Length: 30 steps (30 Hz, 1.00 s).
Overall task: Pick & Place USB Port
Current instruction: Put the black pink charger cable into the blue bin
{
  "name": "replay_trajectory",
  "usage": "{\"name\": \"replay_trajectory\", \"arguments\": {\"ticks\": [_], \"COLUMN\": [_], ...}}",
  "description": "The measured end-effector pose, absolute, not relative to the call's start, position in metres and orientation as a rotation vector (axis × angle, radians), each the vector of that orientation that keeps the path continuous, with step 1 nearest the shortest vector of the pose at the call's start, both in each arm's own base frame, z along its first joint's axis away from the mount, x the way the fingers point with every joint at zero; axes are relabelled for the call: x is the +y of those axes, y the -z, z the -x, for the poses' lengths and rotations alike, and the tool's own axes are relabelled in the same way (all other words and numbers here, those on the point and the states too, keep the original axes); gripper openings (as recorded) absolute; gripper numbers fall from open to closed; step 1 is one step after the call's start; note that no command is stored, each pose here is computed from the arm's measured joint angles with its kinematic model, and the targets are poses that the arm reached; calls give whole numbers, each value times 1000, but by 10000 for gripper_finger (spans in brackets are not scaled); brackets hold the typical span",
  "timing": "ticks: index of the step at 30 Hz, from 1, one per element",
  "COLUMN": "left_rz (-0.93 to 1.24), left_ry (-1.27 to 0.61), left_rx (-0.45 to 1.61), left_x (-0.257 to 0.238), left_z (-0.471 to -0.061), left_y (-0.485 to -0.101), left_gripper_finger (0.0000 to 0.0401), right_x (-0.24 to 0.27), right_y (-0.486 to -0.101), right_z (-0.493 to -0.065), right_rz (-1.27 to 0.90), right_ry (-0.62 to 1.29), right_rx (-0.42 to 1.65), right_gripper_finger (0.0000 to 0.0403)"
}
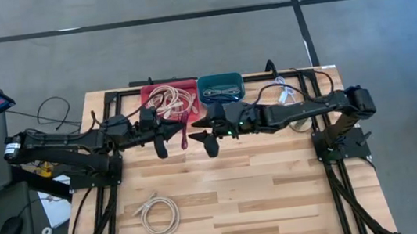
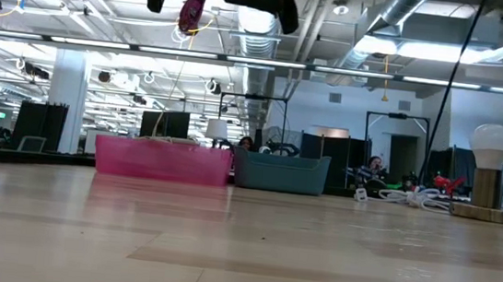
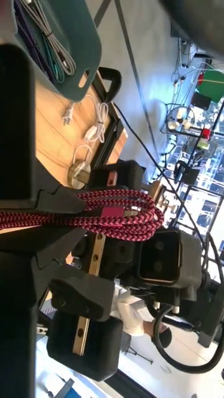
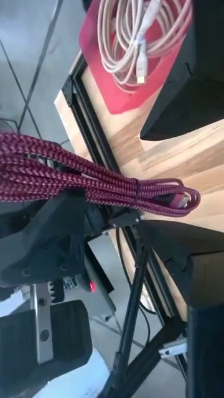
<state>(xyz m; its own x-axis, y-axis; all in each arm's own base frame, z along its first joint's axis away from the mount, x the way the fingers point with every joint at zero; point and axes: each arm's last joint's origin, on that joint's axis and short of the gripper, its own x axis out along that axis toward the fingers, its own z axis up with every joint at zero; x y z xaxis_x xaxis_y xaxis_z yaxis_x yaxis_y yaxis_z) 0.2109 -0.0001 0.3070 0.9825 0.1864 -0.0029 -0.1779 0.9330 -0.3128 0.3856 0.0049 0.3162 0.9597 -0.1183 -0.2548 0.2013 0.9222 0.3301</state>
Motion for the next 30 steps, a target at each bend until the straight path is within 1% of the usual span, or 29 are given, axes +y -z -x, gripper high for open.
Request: {"name": "replay_trajectory", "arguments": {"ticks": [9,12,15,17,24,25,27,30], "left_rz": [317,317,317,317,316,316,316,316], "left_ry": [-180,-180,-181,-181,-180,-180,-180,-180], "left_rx": [-23,-21,-18,-18,-19,-20,-19,-19], "left_x": [0,0,0,0,0,0,0,0], "left_z": [-211,-211,-211,-211,-211,-211,-211,-211], "left_y": [-307,-307,-306,-306,-306,-307,-306,-306], "left_gripper_finger": [17,17,17,17,17,17,17,17], "right_x": [2,2,2,2,1,1,1,1], "right_y": [-311,-309,-309,-311,-313,-313,-313,-313], "right_z": [-410,-413,-412,-412,-411,-411,-411,-411], "right_rz": [-373,-370,-362,-343,-327,-326,-320,-320], "right_ry": [111,111,114,111,113,113,112,112], "right_rx": [249,254,253,252,243,244,245,245], "right_gripper_finger": [214,204,178,152,30,19,15,30]}}
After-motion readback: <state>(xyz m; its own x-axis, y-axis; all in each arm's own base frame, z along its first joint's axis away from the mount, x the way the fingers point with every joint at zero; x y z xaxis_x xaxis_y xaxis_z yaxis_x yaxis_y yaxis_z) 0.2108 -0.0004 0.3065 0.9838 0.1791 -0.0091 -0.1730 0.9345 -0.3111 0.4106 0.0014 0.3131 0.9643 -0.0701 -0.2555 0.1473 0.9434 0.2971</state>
